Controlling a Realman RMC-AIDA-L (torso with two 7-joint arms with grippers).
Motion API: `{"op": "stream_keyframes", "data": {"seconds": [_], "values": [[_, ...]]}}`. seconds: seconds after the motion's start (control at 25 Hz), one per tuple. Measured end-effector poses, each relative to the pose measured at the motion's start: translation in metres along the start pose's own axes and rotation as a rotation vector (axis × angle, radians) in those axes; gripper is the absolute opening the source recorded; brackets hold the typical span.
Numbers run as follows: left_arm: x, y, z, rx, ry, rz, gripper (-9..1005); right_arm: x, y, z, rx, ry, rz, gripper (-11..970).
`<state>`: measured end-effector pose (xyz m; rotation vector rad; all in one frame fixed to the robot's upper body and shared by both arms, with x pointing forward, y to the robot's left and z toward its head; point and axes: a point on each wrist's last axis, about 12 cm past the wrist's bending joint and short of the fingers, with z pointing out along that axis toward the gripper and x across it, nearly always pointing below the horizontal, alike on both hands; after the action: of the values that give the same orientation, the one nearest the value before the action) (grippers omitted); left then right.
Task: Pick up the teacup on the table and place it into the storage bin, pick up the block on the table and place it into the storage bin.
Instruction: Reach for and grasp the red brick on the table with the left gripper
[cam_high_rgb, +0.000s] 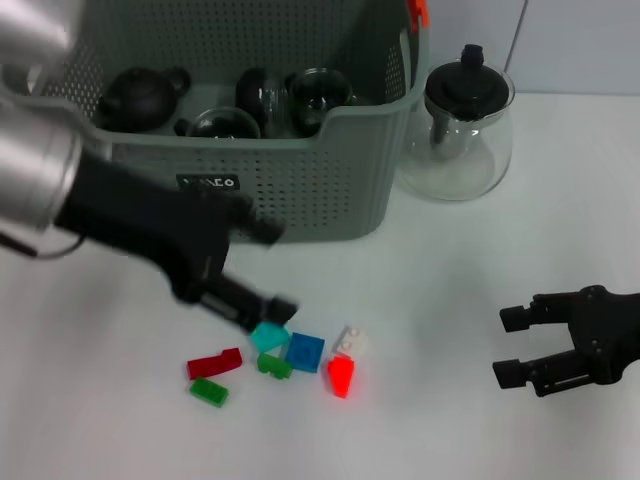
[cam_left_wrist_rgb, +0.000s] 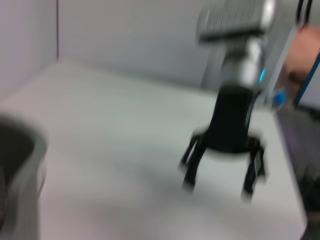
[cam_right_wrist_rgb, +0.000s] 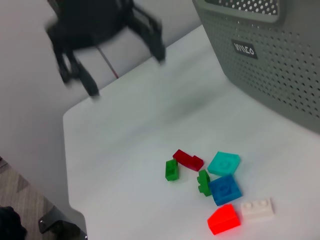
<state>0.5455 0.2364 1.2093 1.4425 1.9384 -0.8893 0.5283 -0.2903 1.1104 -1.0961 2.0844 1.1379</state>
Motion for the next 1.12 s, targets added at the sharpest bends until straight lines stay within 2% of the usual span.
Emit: {"op": "stream_keyframes", "data": {"seconds": [0.2,0.28,0.32,0.64,1.0,1.12], "values": [[0.018,0.004,0.024,-0.095,0.225,-0.046,929,-0.001,0.0,0.001,-0.001,-0.001,-0.002,940],[0.019,0.005,0.029,-0.108,0.261,-0.049,926,-0.001,0.0,0.001,-0.001,-0.001,0.002,940],[0.021,0.007,0.042,-0.142,0.327,-0.066,925,-0.001,0.0,0.001,-0.001,-0.001,0.004,940],[0.022,0.008,0.067,-0.206,0.458,-0.131,915,0.003,0.0,0.0,0.002,-0.005,0.015,941],[0.023,0.008,0.103,-0.235,0.543,-0.092,904,0.003,0.0,0.0,0.004,-0.008,0.013,941],[0.026,0.01,0.107,-0.245,0.565,-0.088,900,0.004,0.0,-0.001,0.005,-0.008,0.014,941]]}}
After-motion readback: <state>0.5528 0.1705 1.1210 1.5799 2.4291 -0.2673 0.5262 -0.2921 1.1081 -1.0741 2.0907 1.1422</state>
